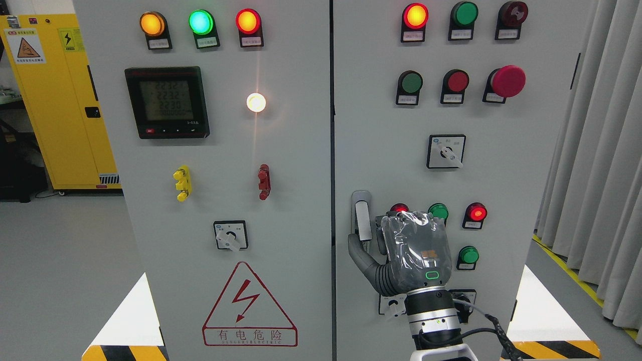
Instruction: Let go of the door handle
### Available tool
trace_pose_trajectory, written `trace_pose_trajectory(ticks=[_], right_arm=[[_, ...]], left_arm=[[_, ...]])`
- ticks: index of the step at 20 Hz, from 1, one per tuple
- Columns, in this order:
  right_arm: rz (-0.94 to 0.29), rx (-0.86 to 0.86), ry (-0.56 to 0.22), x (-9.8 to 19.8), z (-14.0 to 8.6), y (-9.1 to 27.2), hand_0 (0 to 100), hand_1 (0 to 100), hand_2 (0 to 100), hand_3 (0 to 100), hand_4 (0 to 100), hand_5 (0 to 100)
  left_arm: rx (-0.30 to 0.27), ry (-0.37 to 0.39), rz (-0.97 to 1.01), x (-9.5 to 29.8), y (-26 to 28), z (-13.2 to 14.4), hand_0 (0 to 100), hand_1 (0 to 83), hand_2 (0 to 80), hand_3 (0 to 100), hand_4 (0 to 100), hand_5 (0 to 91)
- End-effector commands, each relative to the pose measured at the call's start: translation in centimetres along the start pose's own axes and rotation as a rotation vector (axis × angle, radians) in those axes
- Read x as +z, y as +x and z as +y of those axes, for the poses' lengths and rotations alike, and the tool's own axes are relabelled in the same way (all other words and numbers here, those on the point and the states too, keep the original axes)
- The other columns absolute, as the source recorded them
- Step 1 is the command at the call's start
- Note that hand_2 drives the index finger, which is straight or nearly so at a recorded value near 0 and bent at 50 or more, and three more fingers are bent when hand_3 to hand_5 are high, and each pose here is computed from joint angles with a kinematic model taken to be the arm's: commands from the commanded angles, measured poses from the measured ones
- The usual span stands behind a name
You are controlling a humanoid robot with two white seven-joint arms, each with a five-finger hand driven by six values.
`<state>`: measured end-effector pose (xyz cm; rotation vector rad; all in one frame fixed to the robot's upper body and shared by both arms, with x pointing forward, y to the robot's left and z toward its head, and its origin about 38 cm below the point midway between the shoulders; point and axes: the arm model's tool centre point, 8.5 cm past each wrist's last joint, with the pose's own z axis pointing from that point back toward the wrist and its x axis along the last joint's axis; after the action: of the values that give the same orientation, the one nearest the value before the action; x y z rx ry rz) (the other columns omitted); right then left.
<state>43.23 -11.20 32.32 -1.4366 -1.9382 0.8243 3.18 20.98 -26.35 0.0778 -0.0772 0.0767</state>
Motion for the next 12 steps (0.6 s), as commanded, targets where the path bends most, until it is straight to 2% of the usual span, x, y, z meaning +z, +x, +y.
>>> trace_pose_trajectory(ticks=[1, 12], right_arm=[[0.003, 0.001, 0.000, 0.05, 0.01, -0.11, 56, 43, 98, 100, 100, 100], [0.005, 0.003, 0.000, 0.15, 0.02, -0.21, 60, 45, 98, 100, 100, 100]], left_arm=[[0.001, -0.002, -0.013, -0.03, 0.43, -0.07, 12, 55.6, 0.0, 0, 0, 0.0], [0.001, -0.002, -0.013, -0.03, 0.43, -0.07, 12, 55.6, 0.0, 0, 0, 0.0]])
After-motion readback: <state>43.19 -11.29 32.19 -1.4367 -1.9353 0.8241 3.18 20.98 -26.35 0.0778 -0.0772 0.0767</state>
